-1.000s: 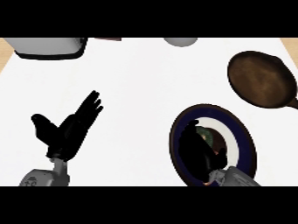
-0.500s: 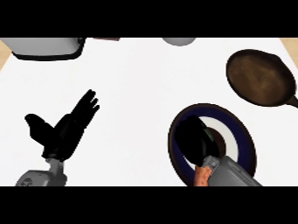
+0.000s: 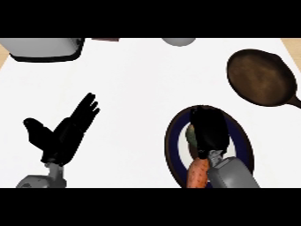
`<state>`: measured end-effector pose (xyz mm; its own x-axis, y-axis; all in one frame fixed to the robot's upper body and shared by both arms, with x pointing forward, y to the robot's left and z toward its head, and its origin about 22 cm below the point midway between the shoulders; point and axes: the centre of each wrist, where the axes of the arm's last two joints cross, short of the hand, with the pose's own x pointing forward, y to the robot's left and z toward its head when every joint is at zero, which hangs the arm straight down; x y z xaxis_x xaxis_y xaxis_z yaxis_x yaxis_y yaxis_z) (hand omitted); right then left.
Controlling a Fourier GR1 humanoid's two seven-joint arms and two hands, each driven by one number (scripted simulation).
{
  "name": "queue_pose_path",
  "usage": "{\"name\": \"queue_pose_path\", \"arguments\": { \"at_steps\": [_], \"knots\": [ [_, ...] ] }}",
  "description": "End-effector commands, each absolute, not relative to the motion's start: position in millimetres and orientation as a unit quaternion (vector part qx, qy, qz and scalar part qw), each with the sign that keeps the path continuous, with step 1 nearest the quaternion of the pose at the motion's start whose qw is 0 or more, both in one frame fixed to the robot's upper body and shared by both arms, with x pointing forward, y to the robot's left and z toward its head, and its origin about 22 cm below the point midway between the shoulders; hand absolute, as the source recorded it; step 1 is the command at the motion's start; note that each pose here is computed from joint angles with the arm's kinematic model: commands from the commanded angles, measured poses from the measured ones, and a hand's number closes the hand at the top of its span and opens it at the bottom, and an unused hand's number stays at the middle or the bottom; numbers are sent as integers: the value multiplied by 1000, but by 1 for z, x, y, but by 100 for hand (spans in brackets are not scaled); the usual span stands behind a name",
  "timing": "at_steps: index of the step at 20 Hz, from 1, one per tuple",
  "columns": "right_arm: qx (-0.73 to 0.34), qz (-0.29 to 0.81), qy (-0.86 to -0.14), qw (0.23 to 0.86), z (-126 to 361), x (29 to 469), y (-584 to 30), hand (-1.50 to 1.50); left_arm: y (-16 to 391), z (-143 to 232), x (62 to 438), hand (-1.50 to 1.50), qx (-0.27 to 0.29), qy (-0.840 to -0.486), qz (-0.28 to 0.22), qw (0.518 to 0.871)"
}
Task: Pick the squash from the plate and place it in the pan
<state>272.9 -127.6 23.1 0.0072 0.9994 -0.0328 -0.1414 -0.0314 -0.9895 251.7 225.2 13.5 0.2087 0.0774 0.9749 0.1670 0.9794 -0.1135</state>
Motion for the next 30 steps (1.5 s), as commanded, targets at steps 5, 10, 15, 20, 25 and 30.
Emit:
{"name": "queue_pose_path", "arguments": {
  "at_steps": [5,10,15,20,25,30],
  "knots": [
    [-518,332,-579,536,70,264,-119,150,220,12,259,0,-104,-626,-32,772],
    [-451,203,-654,573,94,249,-135,150,212,6,246,0,-97,-629,-41,770],
    [-419,153,-665,599,74,273,-172,150,224,10,252,0,-108,-627,-36,770],
    [-453,147,-644,598,60,321,-209,150,217,27,259,0,-109,-628,-40,770],
    [-518,173,-622,562,40,347,-255,150,205,13,253,0,-114,-624,-44,771],
    [-560,126,-615,541,43,377,-294,150,219,8,261,0,-114,-632,-38,766]
  ]
}}
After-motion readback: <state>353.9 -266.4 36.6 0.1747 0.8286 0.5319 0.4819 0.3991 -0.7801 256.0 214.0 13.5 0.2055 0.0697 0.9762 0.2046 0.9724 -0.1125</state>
